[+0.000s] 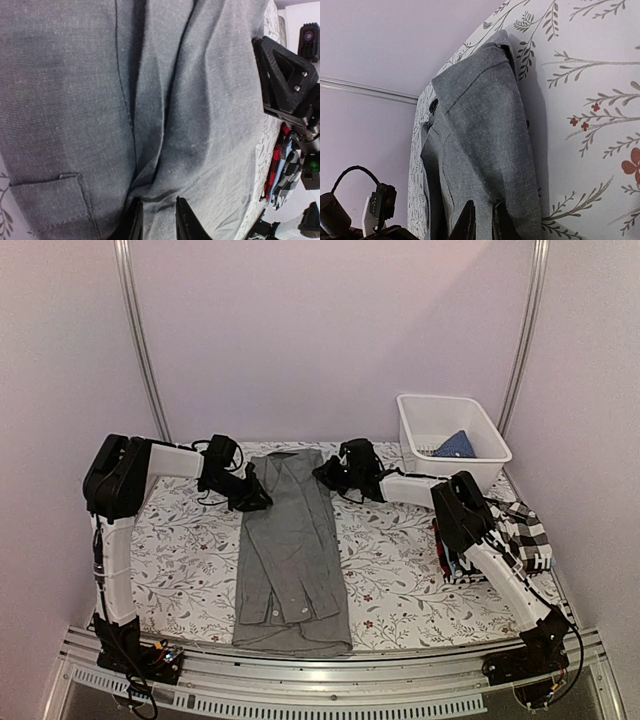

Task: Fold and stack the long sleeve shirts
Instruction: Smooth out the rectangle-folded shirt at the center of the board.

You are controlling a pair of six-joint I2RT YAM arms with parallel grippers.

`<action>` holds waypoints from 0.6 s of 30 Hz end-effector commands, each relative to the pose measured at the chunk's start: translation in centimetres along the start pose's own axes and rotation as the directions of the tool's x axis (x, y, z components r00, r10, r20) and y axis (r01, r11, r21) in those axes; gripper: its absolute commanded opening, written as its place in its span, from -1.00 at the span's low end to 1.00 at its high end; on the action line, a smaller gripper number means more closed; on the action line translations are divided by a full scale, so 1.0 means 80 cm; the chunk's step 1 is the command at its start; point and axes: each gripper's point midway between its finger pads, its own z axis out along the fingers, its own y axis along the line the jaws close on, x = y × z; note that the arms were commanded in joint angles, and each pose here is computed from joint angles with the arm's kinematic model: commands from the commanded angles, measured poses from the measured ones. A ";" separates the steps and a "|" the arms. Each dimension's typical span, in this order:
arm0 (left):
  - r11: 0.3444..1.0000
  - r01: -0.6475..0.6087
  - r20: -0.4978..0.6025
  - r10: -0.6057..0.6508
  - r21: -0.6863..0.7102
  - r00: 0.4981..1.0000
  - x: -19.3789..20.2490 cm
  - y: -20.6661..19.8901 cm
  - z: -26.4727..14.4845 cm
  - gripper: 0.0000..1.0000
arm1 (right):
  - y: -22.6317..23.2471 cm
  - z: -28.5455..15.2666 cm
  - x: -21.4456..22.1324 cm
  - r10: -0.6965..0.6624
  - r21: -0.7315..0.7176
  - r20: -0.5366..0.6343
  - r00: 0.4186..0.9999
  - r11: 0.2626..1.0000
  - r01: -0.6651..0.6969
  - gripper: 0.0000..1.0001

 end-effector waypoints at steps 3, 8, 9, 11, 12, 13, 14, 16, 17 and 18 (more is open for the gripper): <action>0.981 0.079 -0.014 -0.082 -0.175 0.997 0.018 0.069 0.001 -0.52 | 0.006 -0.006 -0.009 -0.020 0.001 -0.017 1.000 1.000 0.020 -0.76; 0.978 0.069 -0.030 -0.076 -0.198 0.997 0.027 0.078 0.000 -0.53 | 0.053 -0.022 -0.020 -0.118 -0.054 -0.026 0.993 0.992 0.116 -0.65; 0.978 0.070 -0.036 -0.079 -0.199 0.996 0.032 0.078 0.001 -0.53 | 0.056 -0.025 -0.020 -0.145 -0.049 -0.030 0.989 0.988 0.144 -0.63; 0.977 0.075 -0.040 -0.084 -0.200 0.996 0.041 0.081 0.000 -0.53 | 0.063 -0.034 -0.020 -0.177 -0.049 -0.039 0.984 0.983 0.175 -0.57; 0.978 0.074 -0.040 -0.083 -0.196 0.996 0.044 0.081 -0.001 -0.53 | 0.070 -0.040 -0.018 -0.192 -0.052 -0.048 0.980 0.980 0.190 -0.54; 0.978 0.077 -0.039 -0.086 -0.196 0.996 0.046 0.082 -0.001 -0.53 | 0.079 -0.046 -0.017 -0.205 -0.057 -0.049 0.978 0.978 0.202 -0.52; 0.978 0.076 -0.038 -0.085 -0.194 0.996 0.047 0.081 -0.002 -0.53 | 0.083 -0.050 -0.014 -0.221 -0.053 -0.057 0.974 0.974 0.218 -0.50; 0.980 0.068 -0.028 -0.075 -0.187 0.997 0.042 0.074 -0.008 -0.53 | 0.105 -0.064 -0.011 -0.269 -0.055 -0.060 0.961 0.962 0.266 -0.46; 0.981 0.060 -0.019 -0.065 -0.183 0.998 0.038 0.068 -0.012 -0.53 | 0.115 -0.071 -0.009 -0.288 -0.054 -0.063 0.956 0.957 0.285 -0.45; 0.982 0.052 -0.012 -0.055 -0.179 0.998 0.036 0.062 -0.016 -0.53 | 0.134 -0.081 -0.010 -0.315 -0.067 -0.056 0.947 0.948 0.311 -0.44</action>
